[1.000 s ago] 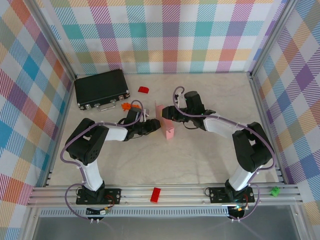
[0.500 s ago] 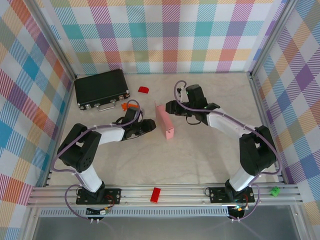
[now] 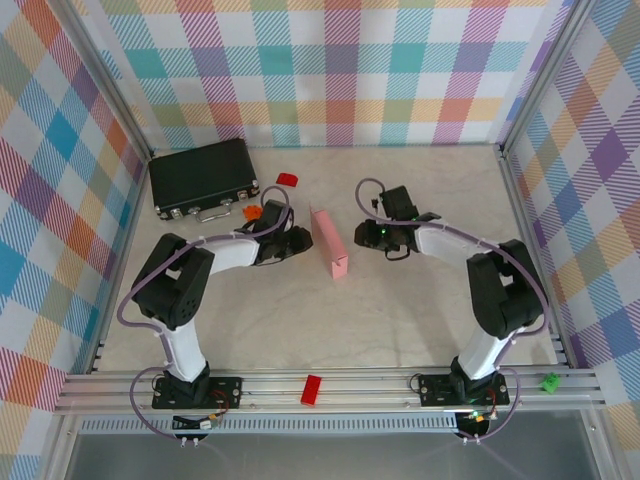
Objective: Fold the paper box
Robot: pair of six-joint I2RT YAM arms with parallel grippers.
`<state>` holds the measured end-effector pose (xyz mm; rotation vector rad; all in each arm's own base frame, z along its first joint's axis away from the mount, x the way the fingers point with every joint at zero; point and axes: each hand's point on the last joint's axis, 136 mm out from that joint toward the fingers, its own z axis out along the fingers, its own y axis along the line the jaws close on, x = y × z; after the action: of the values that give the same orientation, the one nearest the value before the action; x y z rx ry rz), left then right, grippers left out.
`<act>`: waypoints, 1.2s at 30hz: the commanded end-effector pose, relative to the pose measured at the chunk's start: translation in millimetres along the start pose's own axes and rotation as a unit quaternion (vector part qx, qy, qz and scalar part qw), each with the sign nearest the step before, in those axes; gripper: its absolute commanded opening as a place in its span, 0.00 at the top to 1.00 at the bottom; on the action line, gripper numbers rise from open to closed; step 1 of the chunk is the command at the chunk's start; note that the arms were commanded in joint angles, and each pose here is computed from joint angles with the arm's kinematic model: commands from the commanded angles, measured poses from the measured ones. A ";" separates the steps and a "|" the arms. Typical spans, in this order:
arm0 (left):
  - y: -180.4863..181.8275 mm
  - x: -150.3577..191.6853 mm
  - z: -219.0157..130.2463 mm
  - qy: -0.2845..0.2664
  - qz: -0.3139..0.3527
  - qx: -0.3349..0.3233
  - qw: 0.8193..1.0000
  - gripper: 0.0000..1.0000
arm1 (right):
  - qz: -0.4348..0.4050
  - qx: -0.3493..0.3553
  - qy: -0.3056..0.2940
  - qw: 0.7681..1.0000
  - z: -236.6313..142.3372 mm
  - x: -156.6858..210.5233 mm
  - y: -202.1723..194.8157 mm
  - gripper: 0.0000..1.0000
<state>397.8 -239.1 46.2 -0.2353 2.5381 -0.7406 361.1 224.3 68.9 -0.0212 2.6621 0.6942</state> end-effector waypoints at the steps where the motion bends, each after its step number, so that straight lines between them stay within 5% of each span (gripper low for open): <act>1: -7.6 -9.4 5.6 0.006 0.020 0.007 1.000 0.70 | -0.013 -0.027 0.039 0.999 18.1 26.9 13.9 0.63; 16: -25.1 -16.1 25.6 0.040 0.043 0.039 0.997 0.64 | 0.001 -0.072 0.052 0.996 35.9 61.6 36.0 0.62; 24: -18.8 -27.5 0.2 0.015 0.048 0.013 0.999 0.61 | 0.024 -0.028 -0.021 0.999 -9.7 32.6 14.4 0.62; 36: -25.3 -44.5 -42.9 -0.029 0.075 -0.001 0.997 0.58 | 0.034 -0.165 -0.070 0.983 -52.3 -31.9 67.5 0.40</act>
<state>422.0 -242.0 108.0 -0.0722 2.4573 -0.7280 355.1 240.3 138.1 0.0440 2.4373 1.0007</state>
